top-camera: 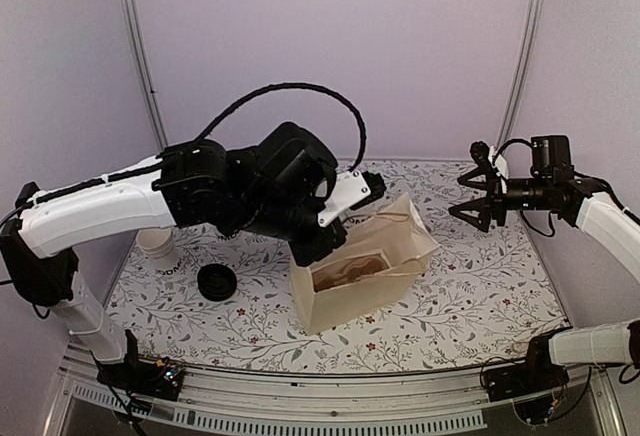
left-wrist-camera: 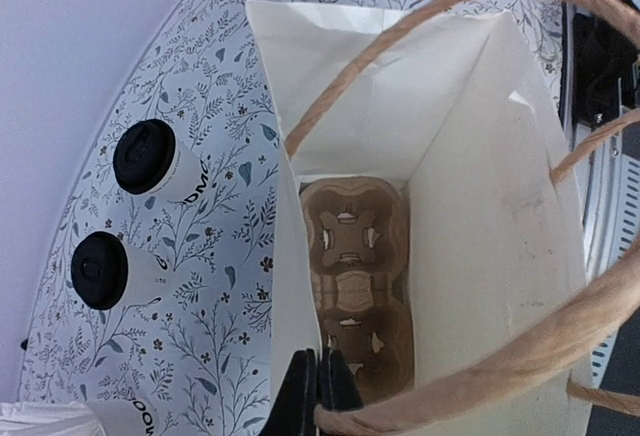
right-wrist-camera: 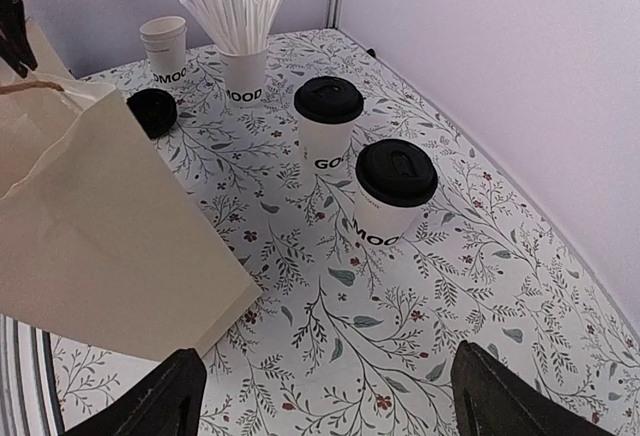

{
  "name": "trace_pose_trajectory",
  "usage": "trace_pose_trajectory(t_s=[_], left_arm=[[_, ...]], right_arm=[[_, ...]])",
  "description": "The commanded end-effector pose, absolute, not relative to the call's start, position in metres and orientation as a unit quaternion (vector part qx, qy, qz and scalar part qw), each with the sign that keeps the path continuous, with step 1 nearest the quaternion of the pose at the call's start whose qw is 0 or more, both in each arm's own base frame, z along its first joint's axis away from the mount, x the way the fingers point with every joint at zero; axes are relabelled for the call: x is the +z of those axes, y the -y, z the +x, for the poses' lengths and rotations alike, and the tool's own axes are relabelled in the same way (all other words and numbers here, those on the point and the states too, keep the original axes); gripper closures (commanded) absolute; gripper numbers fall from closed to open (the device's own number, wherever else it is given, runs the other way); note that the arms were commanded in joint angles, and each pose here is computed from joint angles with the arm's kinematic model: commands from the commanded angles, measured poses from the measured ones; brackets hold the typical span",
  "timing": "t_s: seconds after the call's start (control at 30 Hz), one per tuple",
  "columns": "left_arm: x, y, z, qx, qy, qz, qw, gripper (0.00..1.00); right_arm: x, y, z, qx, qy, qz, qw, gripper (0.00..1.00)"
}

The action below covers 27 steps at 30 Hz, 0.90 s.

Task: Pack the takeout coffee

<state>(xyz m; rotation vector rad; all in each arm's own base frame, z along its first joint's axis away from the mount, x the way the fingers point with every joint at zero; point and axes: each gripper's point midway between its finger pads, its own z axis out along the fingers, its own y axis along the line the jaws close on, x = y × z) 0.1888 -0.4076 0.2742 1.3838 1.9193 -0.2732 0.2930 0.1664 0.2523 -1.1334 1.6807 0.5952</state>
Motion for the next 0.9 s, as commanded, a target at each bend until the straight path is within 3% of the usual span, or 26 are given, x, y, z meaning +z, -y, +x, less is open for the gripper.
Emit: trace_pose_trajectory(t_s=[0.0, 0.27, 0.67, 0.87], left_arm=[[0.272, 0.405, 0.174, -0.022, -0.745, 0.522, 0.415, 1.0], [0.261, 0.426, 0.115, 0.049, -0.709, 0.551, 0.437, 1.0], [0.261, 0.465, 0.029, -0.018, -0.707, 0.585, 0.397, 1.0], [0.258, 0.465, 0.024, -0.029, -0.714, 0.581, 0.389, 1.0]], right_arm=[[0.245, -0.165, 0.296, 0.245, -0.696, -0.465, 0.49, 0.12], [0.243, -0.164, 0.296, 0.244, -0.698, -0.464, 0.488, 0.12], [0.245, -0.165, 0.295, 0.248, -0.698, -0.463, 0.487, 0.12], [0.246, -0.166, 0.293, 0.256, -0.695, -0.464, 0.486, 0.12]])
